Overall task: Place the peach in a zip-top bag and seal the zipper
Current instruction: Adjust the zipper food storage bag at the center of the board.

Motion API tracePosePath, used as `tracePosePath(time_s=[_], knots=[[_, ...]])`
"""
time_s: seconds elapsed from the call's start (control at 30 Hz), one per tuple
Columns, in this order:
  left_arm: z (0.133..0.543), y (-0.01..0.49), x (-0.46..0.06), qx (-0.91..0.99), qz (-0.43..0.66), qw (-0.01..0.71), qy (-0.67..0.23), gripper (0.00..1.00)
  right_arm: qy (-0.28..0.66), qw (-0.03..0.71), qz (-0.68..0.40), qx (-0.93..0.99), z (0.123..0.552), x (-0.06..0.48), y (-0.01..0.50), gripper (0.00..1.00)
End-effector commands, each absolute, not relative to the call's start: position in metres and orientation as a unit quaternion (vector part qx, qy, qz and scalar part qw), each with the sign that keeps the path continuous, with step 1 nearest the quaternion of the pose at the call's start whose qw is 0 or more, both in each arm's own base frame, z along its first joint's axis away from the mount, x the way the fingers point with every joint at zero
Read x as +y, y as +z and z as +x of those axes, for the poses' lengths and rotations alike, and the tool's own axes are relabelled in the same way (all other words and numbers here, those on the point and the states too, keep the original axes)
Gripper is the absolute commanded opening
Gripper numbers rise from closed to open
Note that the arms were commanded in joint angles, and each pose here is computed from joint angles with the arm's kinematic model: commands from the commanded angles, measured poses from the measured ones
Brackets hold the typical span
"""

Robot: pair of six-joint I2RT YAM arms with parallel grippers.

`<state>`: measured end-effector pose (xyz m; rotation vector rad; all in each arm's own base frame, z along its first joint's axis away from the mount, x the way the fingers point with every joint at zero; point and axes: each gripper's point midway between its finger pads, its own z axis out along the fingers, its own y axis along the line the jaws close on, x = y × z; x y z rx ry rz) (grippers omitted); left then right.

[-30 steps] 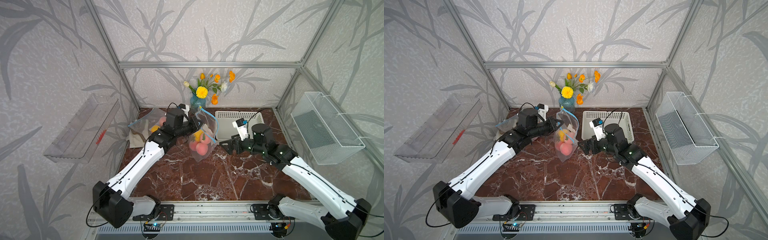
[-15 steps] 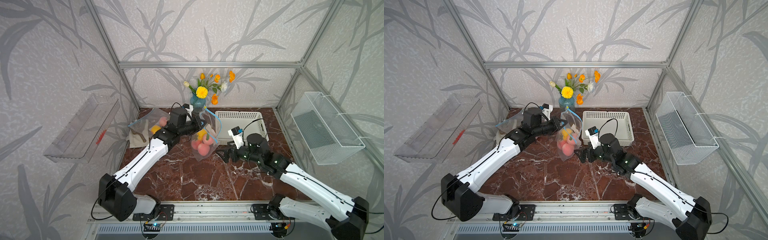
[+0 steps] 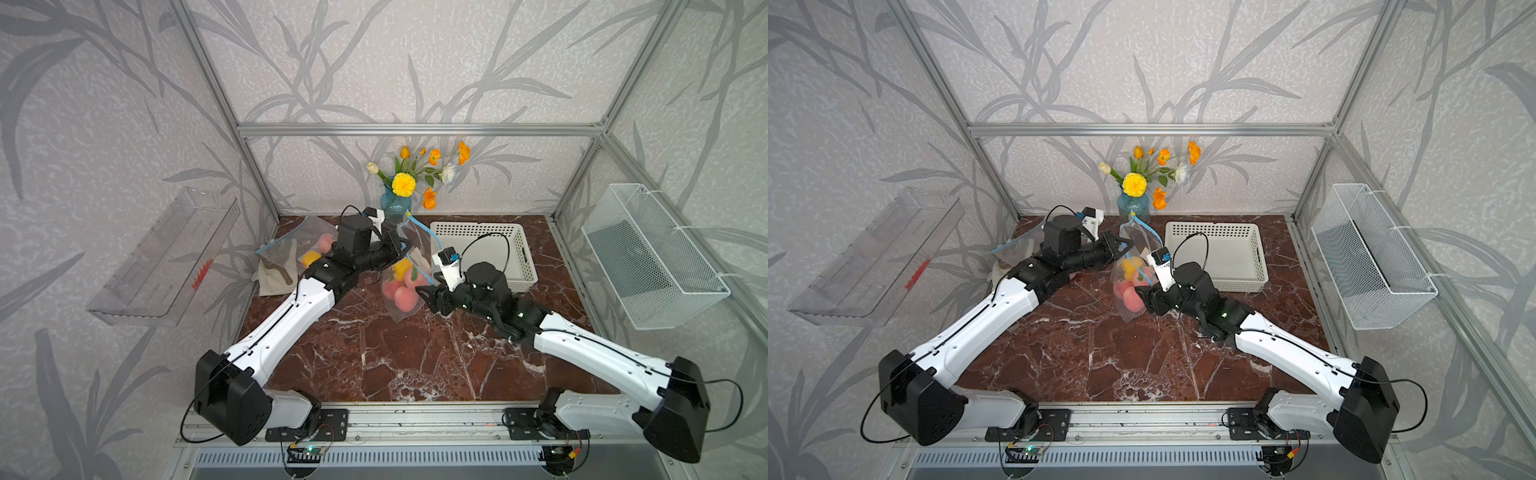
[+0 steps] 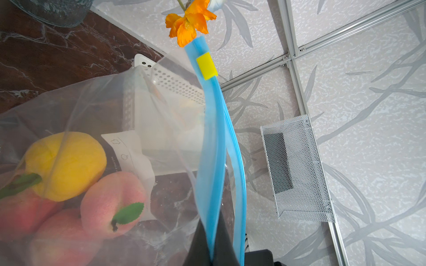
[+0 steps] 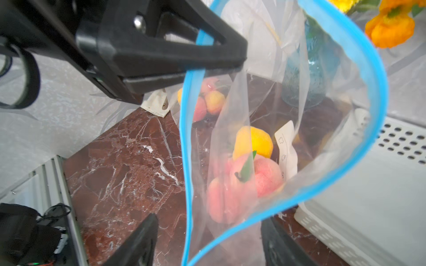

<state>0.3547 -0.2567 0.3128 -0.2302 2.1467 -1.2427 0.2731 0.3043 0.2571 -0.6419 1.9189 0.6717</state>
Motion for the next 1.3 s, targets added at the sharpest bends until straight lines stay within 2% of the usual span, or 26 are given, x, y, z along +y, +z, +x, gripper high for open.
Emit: tracePosePath(time_s=[0.0,0.13,0.27,0.37,0.53,0.67,0.8,1.0,1.27], knots=[[0.350,0.322,-0.254,0.811,-0.093,0.319,-0.482,0.04,0.226,0.534,-0.269,0.769,0.287,0.298,0.276,0.62],[0.349,0.327,-0.255,0.808,-0.092,0.319,-0.487,0.12,0.216,0.542,-0.275,0.764,0.292,0.301,0.280,0.38],[0.352,0.332,-0.248,0.806,-0.088,0.327,-0.485,0.39,0.198,0.523,-0.300,0.773,0.294,0.305,0.279,0.13],[0.359,0.334,-0.236,0.803,-0.094,0.339,-0.481,0.48,0.187,0.524,-0.317,0.768,0.293,0.303,0.284,0.02],[0.367,0.338,-0.206,0.804,-0.094,0.368,-0.457,0.65,0.194,0.517,-0.342,0.760,0.293,0.290,0.299,0.00],[0.369,0.347,-0.178,0.794,-0.096,0.412,-0.437,0.83,0.200,0.512,-0.351,0.758,0.297,0.272,0.314,0.00],[0.362,0.356,-0.166,0.783,-0.042,0.467,-0.409,0.98,0.203,0.508,-0.374,0.749,0.295,0.257,0.325,0.00],[0.371,0.321,-0.169,0.780,0.052,0.509,-0.360,1.00,0.204,0.520,-0.392,0.731,0.291,0.240,0.339,0.00],[0.360,0.297,-0.192,0.716,0.182,0.559,-0.377,1.00,0.209,0.527,-0.379,0.732,0.293,0.221,0.331,0.00]])
